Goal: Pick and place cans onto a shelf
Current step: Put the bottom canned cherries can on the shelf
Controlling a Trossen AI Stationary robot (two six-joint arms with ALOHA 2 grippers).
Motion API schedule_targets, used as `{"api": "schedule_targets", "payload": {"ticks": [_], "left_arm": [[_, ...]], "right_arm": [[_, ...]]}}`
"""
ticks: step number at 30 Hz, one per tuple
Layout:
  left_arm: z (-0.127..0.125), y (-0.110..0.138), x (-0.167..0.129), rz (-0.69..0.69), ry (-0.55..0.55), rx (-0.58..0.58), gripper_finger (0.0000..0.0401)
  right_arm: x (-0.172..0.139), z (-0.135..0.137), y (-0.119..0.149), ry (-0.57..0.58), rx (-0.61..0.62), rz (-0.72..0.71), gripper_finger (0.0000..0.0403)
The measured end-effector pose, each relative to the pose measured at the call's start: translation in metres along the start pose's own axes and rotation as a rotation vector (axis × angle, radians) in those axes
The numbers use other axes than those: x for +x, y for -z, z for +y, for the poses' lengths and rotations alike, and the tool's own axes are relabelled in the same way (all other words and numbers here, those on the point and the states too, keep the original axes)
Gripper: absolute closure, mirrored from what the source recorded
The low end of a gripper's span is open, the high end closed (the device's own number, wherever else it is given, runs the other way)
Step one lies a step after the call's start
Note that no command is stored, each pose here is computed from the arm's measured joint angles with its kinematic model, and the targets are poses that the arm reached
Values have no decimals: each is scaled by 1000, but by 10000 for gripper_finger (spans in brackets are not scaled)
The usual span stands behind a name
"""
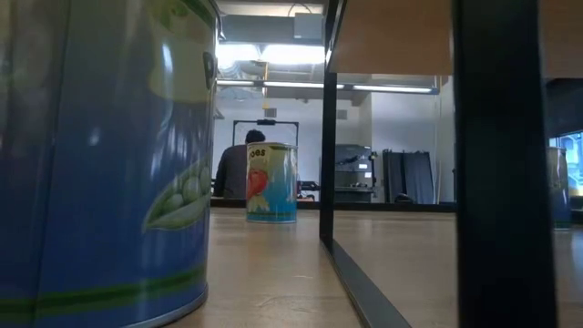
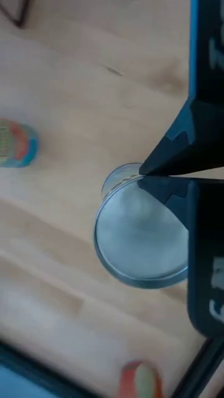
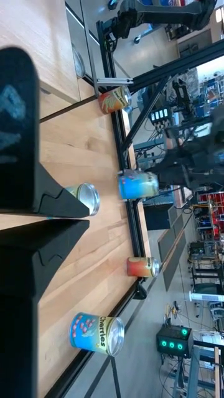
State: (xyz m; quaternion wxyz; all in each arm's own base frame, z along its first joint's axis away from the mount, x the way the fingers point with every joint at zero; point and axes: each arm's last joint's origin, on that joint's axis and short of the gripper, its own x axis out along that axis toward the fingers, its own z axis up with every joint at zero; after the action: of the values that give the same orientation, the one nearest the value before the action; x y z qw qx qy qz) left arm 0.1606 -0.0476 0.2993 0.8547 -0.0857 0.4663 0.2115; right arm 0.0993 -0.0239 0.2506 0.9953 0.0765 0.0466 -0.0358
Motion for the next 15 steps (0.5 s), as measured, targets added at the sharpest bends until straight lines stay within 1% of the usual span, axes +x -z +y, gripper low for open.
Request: {"api": "schedule_targets", "payload": {"ticks": [4, 11, 15], "left_arm": [[4, -30, -6, -8, -5, 27, 401], [14, -86, -3, 33, -65, 138, 401], [24, -120, 3, 40, -76, 169, 401]], "right_arm": [[0, 0, 0, 0, -4, 0, 385], [0, 0, 0, 0, 1, 0, 385], [0, 0, 0, 0, 0, 0, 385]]}}
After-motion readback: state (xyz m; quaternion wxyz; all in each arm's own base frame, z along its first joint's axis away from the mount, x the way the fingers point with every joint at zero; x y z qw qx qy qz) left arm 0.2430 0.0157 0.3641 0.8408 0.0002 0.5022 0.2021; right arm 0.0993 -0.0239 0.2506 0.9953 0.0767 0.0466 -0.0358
